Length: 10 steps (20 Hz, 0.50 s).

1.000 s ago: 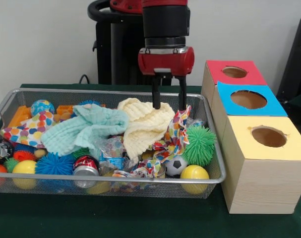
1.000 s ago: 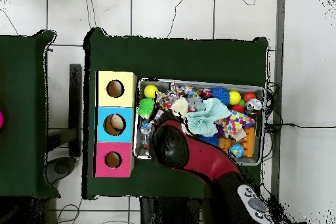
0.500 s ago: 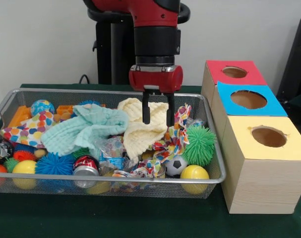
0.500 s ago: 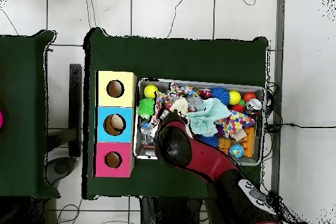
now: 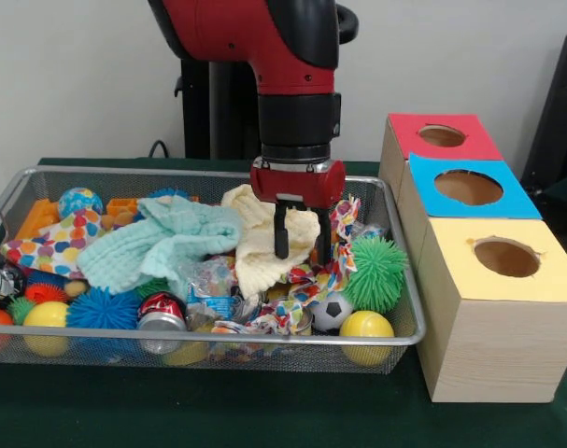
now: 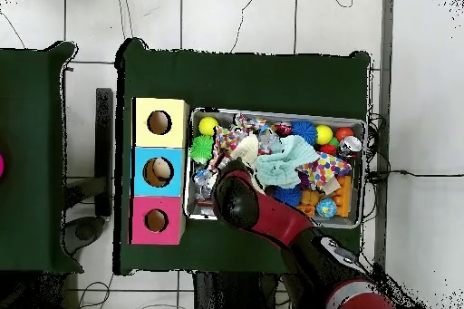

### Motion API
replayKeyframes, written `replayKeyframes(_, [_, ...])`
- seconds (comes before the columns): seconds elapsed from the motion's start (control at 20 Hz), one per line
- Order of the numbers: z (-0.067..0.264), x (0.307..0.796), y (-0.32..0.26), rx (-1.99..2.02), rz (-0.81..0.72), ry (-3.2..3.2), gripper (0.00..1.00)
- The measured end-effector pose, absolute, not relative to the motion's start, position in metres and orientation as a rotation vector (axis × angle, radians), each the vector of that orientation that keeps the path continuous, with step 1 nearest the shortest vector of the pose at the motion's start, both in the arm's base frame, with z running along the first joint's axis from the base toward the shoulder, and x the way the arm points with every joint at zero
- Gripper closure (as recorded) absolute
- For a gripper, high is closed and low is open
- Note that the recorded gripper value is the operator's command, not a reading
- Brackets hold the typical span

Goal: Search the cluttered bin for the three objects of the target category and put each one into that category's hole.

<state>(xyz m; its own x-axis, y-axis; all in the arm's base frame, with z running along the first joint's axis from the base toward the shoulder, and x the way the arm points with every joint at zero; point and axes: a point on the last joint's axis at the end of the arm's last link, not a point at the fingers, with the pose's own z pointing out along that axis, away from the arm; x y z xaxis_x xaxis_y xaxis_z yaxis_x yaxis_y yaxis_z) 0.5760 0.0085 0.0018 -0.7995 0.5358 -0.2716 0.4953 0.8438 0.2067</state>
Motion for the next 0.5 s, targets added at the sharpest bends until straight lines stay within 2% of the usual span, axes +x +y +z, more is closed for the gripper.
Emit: replayKeyframes(0.5, [-0.017,0.569,0.009,0.762,0.166,2.663,0.0])
